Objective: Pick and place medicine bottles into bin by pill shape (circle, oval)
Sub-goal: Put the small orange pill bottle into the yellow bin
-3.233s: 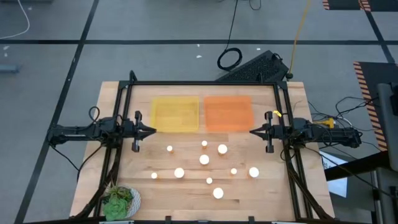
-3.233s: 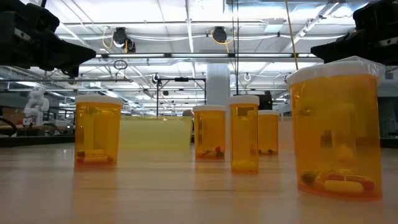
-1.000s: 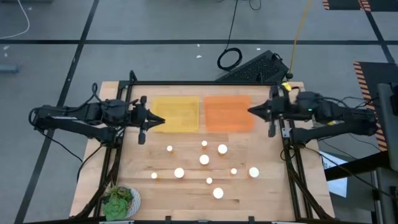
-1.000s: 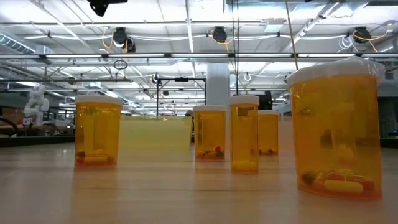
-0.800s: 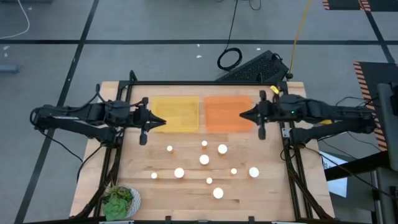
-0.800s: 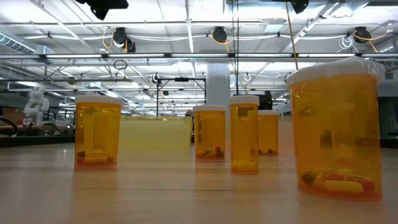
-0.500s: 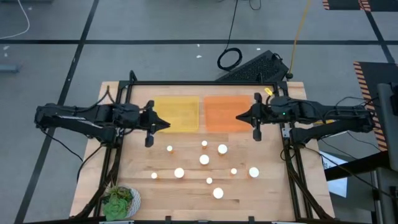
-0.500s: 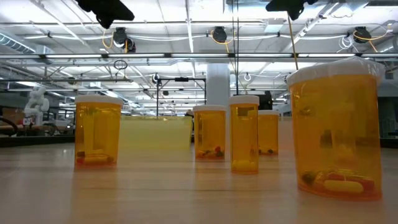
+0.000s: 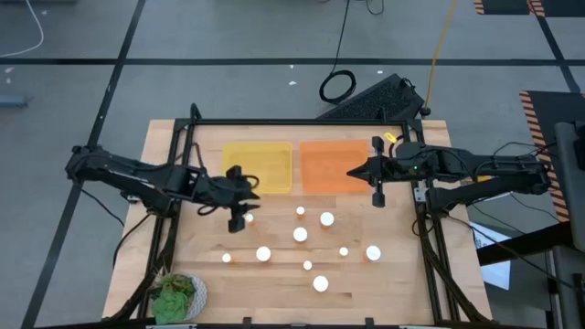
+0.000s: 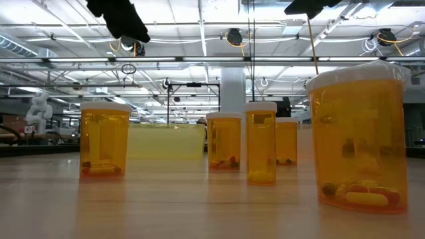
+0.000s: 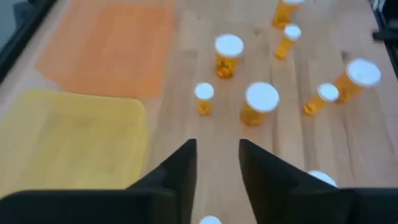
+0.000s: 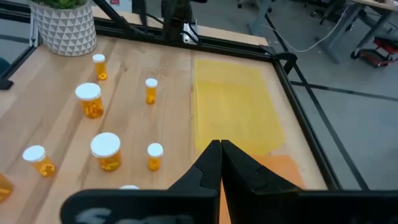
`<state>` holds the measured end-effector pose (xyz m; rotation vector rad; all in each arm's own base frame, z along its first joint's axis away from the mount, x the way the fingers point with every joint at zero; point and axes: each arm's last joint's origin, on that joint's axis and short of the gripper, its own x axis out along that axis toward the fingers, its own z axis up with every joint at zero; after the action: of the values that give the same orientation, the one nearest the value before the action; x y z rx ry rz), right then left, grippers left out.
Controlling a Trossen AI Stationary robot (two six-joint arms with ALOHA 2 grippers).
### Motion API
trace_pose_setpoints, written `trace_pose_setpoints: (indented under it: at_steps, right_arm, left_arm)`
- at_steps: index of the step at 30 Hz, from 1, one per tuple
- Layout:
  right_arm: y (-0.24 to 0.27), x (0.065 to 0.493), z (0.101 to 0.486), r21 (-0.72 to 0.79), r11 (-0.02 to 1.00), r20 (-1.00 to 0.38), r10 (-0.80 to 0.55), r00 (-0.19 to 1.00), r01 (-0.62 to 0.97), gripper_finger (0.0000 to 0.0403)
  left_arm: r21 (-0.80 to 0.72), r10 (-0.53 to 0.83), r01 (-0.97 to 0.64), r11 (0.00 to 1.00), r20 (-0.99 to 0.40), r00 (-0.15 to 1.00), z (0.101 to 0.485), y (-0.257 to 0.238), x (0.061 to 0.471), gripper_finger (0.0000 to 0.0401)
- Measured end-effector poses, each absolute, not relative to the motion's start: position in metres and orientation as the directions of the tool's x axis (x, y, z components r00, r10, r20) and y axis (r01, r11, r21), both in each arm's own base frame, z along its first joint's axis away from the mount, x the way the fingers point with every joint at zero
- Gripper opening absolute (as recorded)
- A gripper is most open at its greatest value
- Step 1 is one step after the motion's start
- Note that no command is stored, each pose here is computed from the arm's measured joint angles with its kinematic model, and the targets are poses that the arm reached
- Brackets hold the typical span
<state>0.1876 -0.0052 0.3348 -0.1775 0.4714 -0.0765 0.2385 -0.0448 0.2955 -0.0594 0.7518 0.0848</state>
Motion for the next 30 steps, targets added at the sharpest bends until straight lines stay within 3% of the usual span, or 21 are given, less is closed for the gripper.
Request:
trace_pose_setpoints:
  at_steps: [10,25,30]
  right_arm:
    - [-0.005,0.188,0.335,-0.229,0.973,-0.445,-0.114,0.888,0.010,0.0000]
    - [-0.005,0.187,0.334,-0.261,0.965,-0.450,-0.114,0.886,-0.008,0.0000]
    - [-0.005,0.187,0.333,-0.250,0.968,-0.465,-0.114,0.878,-0.007,0.0000]
  left_arm:
    - [0.032,0.058,-0.054,0.998,-0.813,0.580,0.314,-0.066,0.260,0.0196]
    - [0.124,0.124,-0.020,0.992,-0.941,0.314,0.256,-0.076,0.280,0.0313]
    - [0.150,0.148,-0.011,0.989,-0.960,0.239,0.237,-0.078,0.288,0.0321]
